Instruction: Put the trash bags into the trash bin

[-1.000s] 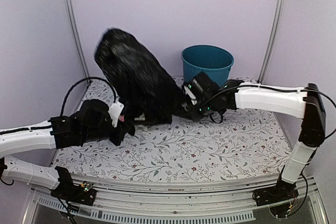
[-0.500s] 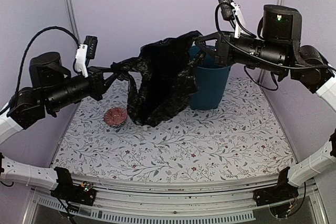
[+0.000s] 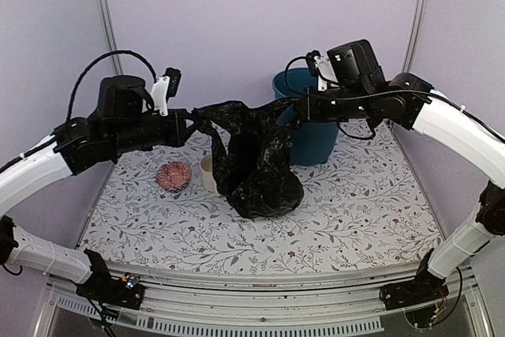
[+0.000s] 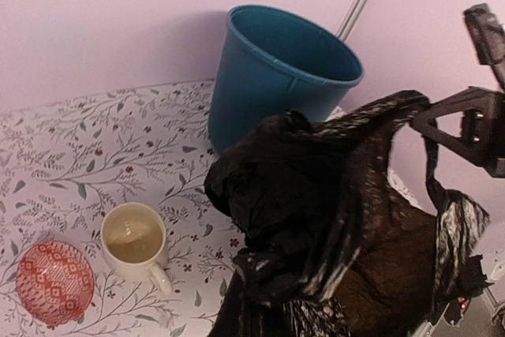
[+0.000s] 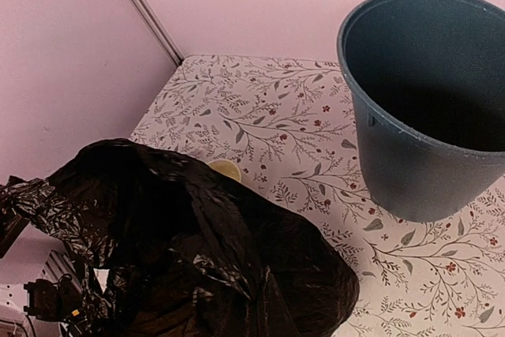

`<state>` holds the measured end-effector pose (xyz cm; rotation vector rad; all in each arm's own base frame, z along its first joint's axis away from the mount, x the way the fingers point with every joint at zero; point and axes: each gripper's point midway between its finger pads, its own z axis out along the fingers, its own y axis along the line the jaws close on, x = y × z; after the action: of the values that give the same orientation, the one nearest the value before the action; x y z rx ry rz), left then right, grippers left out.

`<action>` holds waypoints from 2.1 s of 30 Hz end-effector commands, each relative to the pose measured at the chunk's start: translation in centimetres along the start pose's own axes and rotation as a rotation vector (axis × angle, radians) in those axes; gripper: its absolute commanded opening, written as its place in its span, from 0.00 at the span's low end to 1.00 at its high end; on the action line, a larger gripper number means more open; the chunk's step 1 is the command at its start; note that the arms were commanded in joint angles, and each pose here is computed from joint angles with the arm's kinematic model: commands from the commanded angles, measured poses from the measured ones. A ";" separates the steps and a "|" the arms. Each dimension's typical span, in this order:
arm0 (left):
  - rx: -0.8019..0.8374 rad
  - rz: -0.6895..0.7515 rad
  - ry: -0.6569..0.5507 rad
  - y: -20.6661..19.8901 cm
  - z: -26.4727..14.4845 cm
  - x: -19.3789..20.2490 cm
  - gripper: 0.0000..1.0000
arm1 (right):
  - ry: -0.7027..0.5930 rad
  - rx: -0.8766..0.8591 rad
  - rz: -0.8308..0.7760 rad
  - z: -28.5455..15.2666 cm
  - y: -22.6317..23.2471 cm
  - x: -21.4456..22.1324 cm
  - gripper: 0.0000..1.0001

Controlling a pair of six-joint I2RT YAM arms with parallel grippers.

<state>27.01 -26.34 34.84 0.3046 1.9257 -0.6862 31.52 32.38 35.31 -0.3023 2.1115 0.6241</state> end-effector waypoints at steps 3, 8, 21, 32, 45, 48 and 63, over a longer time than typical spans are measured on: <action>-0.058 -0.063 -0.013 3.6 4.2 -4.0 0.00 | -0.031 0.110 0.080 4.3 -4.2 -4.0 0.01; -0.102 0.081 -0.198 2.3 1.2 -16.3 0.00 | -0.278 -0.021 0.054 0.3 -0.6 -15.9 0.01; 0.188 0.395 -0.281 -4.8 -3.5 -10.5 0.00 | -0.483 0.027 -0.576 -6.8 7.6 -8.2 0.01; 0.182 0.199 -0.088 -2.7 -4.6 1.9 0.00 | -0.025 -0.079 -0.459 -2.8 4.1 6.6 0.01; 0.189 0.212 -0.178 -5.0 -5.2 -4.1 0.00 | -0.365 -0.172 -0.344 -10.3 8.5 -6.5 0.01; 0.155 0.193 -0.159 -4.3 -4.3 -3.5 0.00 | -0.334 -0.155 -0.299 -9.0 7.3 -5.9 0.01; 0.007 0.066 -0.188 1.3 1.4 -8.2 0.00 | -0.254 0.051 -0.071 -1.2 -2.3 -7.5 0.01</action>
<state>28.32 -27.10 36.91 0.4061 1.8284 -0.6706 31.59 30.63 41.64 -0.3796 1.8307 0.5441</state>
